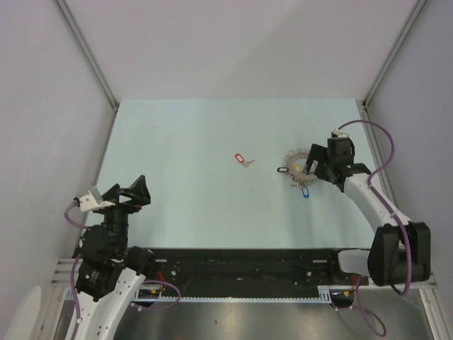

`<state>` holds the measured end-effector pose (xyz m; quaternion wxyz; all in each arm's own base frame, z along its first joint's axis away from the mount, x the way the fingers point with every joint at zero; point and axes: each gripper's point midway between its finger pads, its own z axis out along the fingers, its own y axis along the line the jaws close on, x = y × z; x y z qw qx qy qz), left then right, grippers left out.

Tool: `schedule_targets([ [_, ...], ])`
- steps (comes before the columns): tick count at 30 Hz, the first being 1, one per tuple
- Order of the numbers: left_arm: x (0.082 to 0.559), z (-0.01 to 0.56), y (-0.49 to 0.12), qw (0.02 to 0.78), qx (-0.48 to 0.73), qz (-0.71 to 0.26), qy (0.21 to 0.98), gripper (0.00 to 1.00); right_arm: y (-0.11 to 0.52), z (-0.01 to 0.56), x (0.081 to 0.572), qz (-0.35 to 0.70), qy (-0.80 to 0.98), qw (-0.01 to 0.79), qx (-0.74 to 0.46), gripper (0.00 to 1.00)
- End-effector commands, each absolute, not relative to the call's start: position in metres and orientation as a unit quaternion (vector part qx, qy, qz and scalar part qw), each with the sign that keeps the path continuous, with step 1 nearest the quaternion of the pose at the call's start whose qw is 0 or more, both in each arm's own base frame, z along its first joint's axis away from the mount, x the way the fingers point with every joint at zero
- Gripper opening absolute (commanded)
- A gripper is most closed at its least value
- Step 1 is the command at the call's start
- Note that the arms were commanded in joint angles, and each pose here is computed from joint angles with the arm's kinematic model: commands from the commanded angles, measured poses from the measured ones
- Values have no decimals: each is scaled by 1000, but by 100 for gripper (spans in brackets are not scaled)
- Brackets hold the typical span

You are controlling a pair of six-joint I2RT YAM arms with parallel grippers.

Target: Put the keys on the keyring

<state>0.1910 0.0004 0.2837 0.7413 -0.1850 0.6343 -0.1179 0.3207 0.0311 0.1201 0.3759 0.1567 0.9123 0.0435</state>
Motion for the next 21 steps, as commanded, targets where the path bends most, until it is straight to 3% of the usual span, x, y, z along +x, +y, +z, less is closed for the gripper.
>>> schedule_targets([
  [1, 166, 311, 9, 785, -186, -147, 573, 100, 51, 120, 362, 75, 912, 389, 108, 100],
  [13, 167, 309, 8, 784, -183, -144, 576, 100, 91, 82, 421, 108, 929, 354, 9, 97],
  [21, 166, 310, 6, 784, -178, -148, 576, 100, 109, 42, 389, 106, 960, 259, -26, 100],
])
